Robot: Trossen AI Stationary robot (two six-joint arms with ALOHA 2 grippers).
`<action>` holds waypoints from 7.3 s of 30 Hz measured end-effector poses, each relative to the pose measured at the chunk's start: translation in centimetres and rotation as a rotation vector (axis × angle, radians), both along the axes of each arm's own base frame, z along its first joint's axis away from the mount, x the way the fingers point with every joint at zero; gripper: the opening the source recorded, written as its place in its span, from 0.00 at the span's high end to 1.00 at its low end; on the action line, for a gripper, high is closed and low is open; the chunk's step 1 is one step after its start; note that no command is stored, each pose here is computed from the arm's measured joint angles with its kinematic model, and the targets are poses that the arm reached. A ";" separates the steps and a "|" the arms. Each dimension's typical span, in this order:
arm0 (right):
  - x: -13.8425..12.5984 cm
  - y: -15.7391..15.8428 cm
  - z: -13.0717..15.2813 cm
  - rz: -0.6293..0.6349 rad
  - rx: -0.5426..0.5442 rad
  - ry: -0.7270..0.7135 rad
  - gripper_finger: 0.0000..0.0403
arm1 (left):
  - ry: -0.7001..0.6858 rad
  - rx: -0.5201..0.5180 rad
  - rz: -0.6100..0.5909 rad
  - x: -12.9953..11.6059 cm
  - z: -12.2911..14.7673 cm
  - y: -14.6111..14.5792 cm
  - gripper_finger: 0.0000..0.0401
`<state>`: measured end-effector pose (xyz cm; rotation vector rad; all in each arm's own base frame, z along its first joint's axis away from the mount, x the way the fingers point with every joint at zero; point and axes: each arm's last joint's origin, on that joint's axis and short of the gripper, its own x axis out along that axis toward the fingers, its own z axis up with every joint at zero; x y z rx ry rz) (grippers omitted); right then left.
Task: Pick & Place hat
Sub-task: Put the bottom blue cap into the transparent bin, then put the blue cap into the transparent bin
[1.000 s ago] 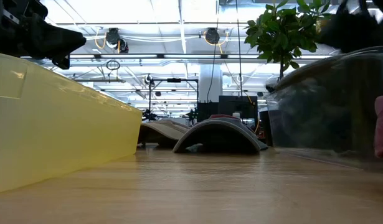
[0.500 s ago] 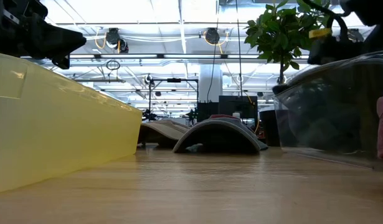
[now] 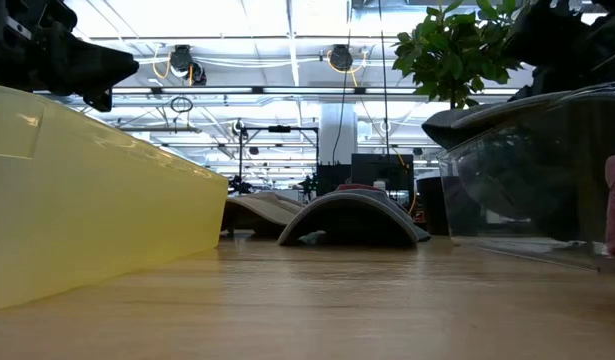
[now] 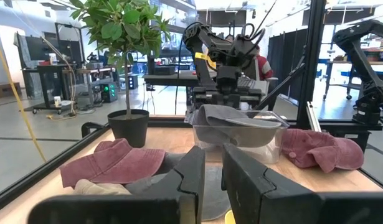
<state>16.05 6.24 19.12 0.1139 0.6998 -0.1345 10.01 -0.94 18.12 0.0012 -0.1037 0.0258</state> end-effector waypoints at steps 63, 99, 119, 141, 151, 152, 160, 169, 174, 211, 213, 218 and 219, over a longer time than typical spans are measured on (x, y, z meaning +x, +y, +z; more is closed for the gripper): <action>22.6 -7.7 1.2 0.176 -0.080 0.577 0.39 | -0.004 0.003 0.001 0.0 0.0 0.0 0.85; 20.9 -7.8 -0.5 0.162 -0.054 0.536 0.97 | -0.003 0.003 0.001 0.0 0.0 0.0 0.85; 15.8 -4.3 11.3 0.217 -0.071 0.175 1.00 | -0.003 0.002 0.001 0.0 0.0 0.0 0.85; 3.7 2.5 9.5 0.328 -0.227 0.106 1.00 | -0.003 -0.024 -0.002 0.0 0.0 0.0 0.85; 0.7 2.8 5.7 0.265 -0.187 0.102 1.00 | -0.002 -0.024 -0.002 0.0 0.0 0.0 0.85; 0.7 2.9 5.7 0.265 -0.183 0.102 1.00 | -0.002 -0.024 -0.002 0.0 0.0 0.0 0.85; 0.3 3.7 5.7 0.261 -0.221 0.072 1.00 | -0.001 -0.028 -0.003 0.0 0.0 0.0 0.85; 0.6 4.2 8.2 0.298 -0.273 -0.027 1.00 | 0.005 -0.026 -0.002 0.0 -0.1 0.0 0.85; -0.2 4.6 8.6 0.285 -0.252 0.003 1.00 | 0.005 -0.026 -0.002 0.0 -0.1 0.0 0.85; -4.3 5.0 1.6 0.051 -0.083 0.229 1.00 | 0.004 -0.034 -0.003 0.0 0.0 0.0 0.85; -4.3 5.1 1.6 0.054 -0.072 0.225 0.98 | 0.003 -0.034 -0.003 0.0 0.0 0.0 0.85; -4.2 5.2 1.9 0.084 -0.029 0.216 0.88 | 0.004 -0.034 -0.003 0.0 0.0 0.0 0.85; -4.3 5.2 2.0 0.080 -0.021 0.209 0.85 | 0.004 -0.034 -0.003 0.0 0.0 0.0 0.85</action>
